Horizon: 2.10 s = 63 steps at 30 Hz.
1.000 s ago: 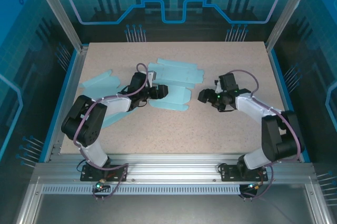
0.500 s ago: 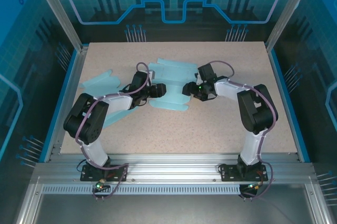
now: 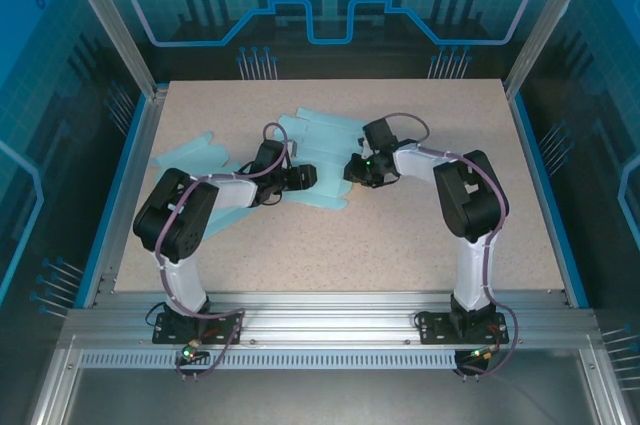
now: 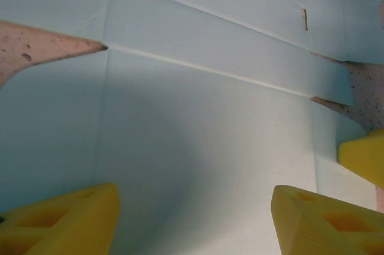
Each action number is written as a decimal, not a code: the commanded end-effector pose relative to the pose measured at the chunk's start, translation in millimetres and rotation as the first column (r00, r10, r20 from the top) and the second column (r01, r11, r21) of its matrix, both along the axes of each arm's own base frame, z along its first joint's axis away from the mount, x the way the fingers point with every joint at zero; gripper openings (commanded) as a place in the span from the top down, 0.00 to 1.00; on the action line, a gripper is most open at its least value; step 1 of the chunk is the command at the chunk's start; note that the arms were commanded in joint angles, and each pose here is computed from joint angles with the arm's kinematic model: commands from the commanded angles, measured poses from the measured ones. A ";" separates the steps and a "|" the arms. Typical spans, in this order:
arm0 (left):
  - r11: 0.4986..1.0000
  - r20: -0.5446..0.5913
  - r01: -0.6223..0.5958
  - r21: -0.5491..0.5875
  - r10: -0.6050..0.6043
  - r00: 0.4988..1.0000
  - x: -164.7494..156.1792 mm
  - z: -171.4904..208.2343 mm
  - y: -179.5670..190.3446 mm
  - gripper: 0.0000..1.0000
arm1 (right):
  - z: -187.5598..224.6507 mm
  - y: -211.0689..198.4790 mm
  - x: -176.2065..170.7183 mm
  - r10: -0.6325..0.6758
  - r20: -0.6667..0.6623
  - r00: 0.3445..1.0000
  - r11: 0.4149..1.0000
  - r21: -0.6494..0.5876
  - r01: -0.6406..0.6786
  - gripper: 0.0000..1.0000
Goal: Fold the paper box
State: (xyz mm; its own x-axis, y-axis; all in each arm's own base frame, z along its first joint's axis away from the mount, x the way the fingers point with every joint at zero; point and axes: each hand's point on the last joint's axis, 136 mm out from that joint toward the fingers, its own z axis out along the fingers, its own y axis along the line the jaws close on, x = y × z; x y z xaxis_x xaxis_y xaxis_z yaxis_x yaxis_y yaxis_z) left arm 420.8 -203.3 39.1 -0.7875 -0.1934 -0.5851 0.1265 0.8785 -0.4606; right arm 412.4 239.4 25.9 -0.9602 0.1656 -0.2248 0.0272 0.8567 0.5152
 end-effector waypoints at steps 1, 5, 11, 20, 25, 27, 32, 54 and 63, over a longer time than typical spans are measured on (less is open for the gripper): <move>0.997 0.043 0.022 -0.069 -0.019 0.999 6.9 19.0 -11.6 0.31 | 19.9 0.0 -1.8 0.027 0.069 0.997 0.999 -0.032 -0.025 0.97; 0.997 0.094 0.032 -0.070 -0.026 0.995 7.1 42.0 -10.9 0.30 | 44.3 -22.0 -7.3 0.037 0.156 0.987 0.991 -0.131 -0.016 1.00; 0.995 0.189 0.046 -0.090 -0.028 0.982 6.9 90.3 -9.8 0.24 | 74.4 -52.7 -24.7 0.118 0.250 0.961 0.954 -0.299 -0.040 1.00; 0.998 0.264 -0.007 -0.063 0.023 0.964 18.7 148.4 22.0 0.11 | 123.3 -75.3 -57.3 0.271 0.364 0.891 0.900 -0.425 -0.099 1.00; 0.999 0.339 -0.021 -0.049 0.036 0.940 27.4 179.6 36.7 0.02 | 144.3 -79.7 -74.5 0.338 0.399 0.852 0.879 -0.457 -0.135 1.00; 1.000 0.384 -0.008 -0.021 0.015 0.923 29.7 191.6 37.0 0.01 | 152.3 -80.4 -79.6 0.367 0.411 0.834 0.867 -0.477 -0.146 1.00; 0.999 0.443 0.047 -0.007 -0.039 0.896 40.1 208.3 37.7 0.01 | 176.7 -75.9 -92.5 0.454 0.447 0.771 0.830 -0.526 -0.184 1.00; 0.780 0.582 0.618 -0.093 -0.462 0.670 44.1 247.4 12.3 0.02 | 249.6 -51.5 -144.9 0.556 0.647 0.522 0.829 -0.481 -0.287 1.00; 0.764 0.501 0.636 -0.108 -0.511 0.699 49.6 232.0 10.7 0.01 | 254.6 -45.3 -143.9 0.550 0.671 0.497 0.834 -0.467 -0.294 1.00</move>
State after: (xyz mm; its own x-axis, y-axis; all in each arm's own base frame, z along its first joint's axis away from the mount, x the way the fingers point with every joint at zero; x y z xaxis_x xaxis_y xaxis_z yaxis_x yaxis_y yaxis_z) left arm 476.4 -191.5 285.8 -0.4445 -0.0142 -0.8957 0.7950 0.4545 -0.4017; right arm 271.5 184.9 269.9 -0.3953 -0.4064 -0.8238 -0.6277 0.7743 -0.0807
